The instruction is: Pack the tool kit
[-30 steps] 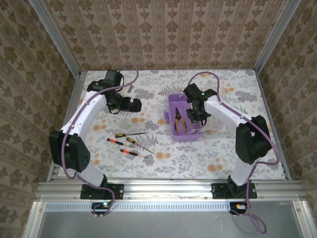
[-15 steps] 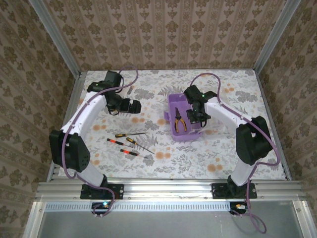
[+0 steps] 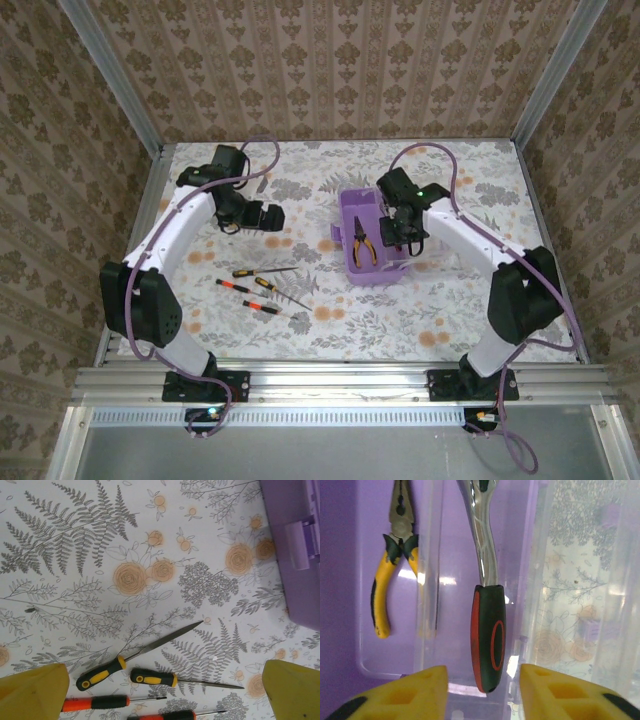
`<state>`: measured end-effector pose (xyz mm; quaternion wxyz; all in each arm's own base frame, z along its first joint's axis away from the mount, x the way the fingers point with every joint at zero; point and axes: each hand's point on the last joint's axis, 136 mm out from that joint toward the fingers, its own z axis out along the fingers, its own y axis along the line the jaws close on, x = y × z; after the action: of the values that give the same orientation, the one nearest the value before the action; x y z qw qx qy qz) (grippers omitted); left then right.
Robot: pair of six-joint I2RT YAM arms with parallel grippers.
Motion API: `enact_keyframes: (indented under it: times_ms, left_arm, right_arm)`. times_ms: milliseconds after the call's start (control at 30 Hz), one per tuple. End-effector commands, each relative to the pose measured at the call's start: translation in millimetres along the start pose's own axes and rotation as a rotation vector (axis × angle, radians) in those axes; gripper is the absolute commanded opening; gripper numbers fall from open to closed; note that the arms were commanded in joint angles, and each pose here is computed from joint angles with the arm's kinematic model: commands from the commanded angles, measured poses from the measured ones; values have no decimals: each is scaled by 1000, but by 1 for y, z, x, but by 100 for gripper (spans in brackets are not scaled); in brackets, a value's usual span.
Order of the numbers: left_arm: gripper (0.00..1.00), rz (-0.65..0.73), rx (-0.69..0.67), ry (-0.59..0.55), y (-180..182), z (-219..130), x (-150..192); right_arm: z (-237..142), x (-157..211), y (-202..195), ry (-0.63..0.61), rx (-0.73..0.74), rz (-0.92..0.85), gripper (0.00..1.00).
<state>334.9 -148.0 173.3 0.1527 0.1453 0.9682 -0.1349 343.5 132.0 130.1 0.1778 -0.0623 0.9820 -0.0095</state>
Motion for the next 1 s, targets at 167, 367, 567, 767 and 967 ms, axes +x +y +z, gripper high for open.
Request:
enact_keyframes:
  times_ms: [167, 367, 567, 767, 967]
  left_arm:
    - [100, 86, -153, 171, 29, 9, 33]
    - [100, 264, -355, 416, 48, 33, 66]
    - [95, 274, -502, 558, 78, 39, 100]
    - [82, 257, -495, 570, 84, 40, 116]
    - [73, 222, -543, 632, 109, 50, 127]
  right_arm:
    - [-75, -12, 6, -141, -109, -54, 99]
    - [-109, -15, 1, -206, -119, -80, 100]
    - [-120, -19, -1, -237, -136, -88, 100]
    - [-110, -23, 5, -217, -155, -97, 100]
    - [-109, -27, 8, -219, -166, -99, 100]
